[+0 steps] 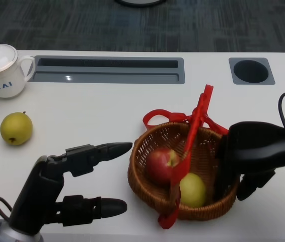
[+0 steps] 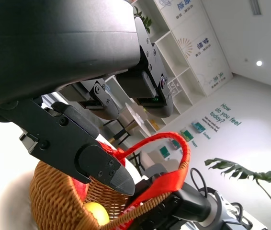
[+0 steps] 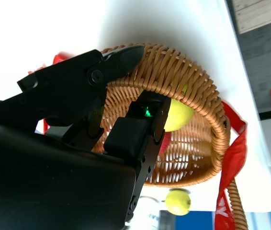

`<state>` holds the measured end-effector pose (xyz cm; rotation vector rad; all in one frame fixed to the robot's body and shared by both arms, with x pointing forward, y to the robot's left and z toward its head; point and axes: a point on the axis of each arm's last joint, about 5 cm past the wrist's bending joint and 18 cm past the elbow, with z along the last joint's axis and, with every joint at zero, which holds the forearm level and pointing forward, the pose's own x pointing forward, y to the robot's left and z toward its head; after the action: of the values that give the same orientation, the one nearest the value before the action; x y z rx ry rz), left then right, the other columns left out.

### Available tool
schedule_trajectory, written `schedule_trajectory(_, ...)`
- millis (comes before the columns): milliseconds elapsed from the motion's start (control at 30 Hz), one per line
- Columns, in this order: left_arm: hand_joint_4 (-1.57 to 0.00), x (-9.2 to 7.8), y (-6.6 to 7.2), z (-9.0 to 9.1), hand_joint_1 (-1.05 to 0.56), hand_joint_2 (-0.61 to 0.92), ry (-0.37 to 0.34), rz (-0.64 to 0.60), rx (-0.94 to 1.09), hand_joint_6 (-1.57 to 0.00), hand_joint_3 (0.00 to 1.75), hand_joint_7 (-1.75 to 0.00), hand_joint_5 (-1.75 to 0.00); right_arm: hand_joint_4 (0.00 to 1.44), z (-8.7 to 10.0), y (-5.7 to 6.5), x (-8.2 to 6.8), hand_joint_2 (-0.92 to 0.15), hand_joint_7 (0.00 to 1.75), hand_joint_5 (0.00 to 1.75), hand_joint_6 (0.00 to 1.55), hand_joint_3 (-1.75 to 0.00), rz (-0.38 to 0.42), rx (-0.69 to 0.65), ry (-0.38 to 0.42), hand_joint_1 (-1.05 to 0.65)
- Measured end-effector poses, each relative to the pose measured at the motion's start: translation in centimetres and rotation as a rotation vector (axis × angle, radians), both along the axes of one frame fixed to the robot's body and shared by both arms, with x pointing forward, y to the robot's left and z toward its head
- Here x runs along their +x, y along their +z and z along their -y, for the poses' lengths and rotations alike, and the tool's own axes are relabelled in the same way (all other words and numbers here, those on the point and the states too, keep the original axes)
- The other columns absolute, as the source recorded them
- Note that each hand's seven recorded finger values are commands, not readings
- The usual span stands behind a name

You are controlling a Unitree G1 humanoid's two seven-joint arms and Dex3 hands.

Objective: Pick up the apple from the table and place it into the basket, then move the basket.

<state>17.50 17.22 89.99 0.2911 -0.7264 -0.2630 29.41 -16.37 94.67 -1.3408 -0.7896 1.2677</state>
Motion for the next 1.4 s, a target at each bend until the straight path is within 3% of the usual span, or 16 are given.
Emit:
schedule_trajectory(100, -0.82, 0.0, 0.0, 0.0, -0.44, 0.71, 0.004, 0.000, -0.002, -0.80, 0.00, 0.00, -0.01, 1.09, 0.0, -0.4, 0.7, -0.82, 0.00, 0.53, 1.17, 0.00, 0.014, 0.008, -0.090, -0.30)
schedule_trajectory(233, -0.83, 0.0, 0.0, -0.1, -0.45, 0.71, 0.008, 0.000, -0.003, -0.80, 0.00, -0.01, -0.01, 0.97, 0.2, -0.8, 1.7, -0.83, 0.01, 0.84, 1.17, 0.00, 0.052, 0.001, -0.209, -0.29)
schedule_trajectory(300, -0.83, 0.0, 0.0, -0.1, -0.45, 0.71, 0.011, -0.001, -0.003, -0.80, 0.00, -0.01, -0.01, 0.95, 0.2, -0.9, 2.0, -0.83, 0.01, 0.86, 1.17, 0.00, 0.064, 0.003, -0.256, -0.29)
schedule_trajectory(533, -0.83, 0.0, 0.0, -0.4, -0.45, 0.70, 0.021, 0.000, 0.000, -0.80, 0.00, 0.00, -0.01, 1.00, 0.2, -1.4, 2.7, -0.83, 0.00, 0.60, 1.16, 0.00, 0.069, -0.034, -0.402, -0.28)
schedule_trajectory(700, -0.83, -0.1, 0.0, -0.5, -0.44, 0.69, 0.019, 0.004, 0.004, -0.80, 0.00, 0.00, 0.00, 0.97, -0.6, -1.3, 3.3, -0.84, 0.00, 0.71, 1.16, 0.00, 0.082, -0.057, -0.487, -0.31)
schedule_trajectory(767, -0.83, -0.1, -0.1, -0.5, -0.44, 0.68, 0.019, 0.004, 0.004, -0.81, 0.00, -0.01, 0.00, 1.00, -1.0, -1.2, 3.7, -0.84, 0.00, 0.59, 1.15, 0.00, 0.084, -0.081, -0.536, -0.31)
schedule_trajectory(900, -0.85, -0.3, -0.2, -0.6, -0.42, 0.67, 0.022, 0.003, 0.005, -0.83, 0.00, -0.01, -0.01, 1.15, -1.6, -0.8, 4.3, -0.82, 0.00, 0.30, 1.15, 0.00, 0.077, -0.106, -0.662, -0.28)
schedule_trajectory(1100, -0.86, -1.0, -0.7, -1.0, -0.41, 0.67, 0.044, -0.015, 0.002, -0.84, 0.00, -0.01, -0.01, 1.14, -1.6, 0.1, 5.2, -0.81, 0.00, 0.19, 1.13, 0.00, 0.040, -0.100, -0.855, -0.30)
schedule_trajectory(1200, -0.86, -1.2, -0.8, -1.1, -0.41, 0.67, 0.048, -0.012, 0.002, -0.84, 0.00, -0.01, -0.01, 1.10, -1.4, 0.8, 5.6, -0.82, 0.00, 0.14, 1.12, -0.01, 0.039, -0.120, -0.921, -0.32)
schedule_trajectory(1400, -0.87, -1.4, -1.1, -1.2, -0.45, 0.69, 0.046, 0.001, 0.000, -0.85, 0.00, -0.01, -0.01, 1.15, -1.1, 1.6, 6.1, -0.80, 0.00, 0.09, 1.11, 0.00, 0.006, -0.102, -1.015, -0.32)
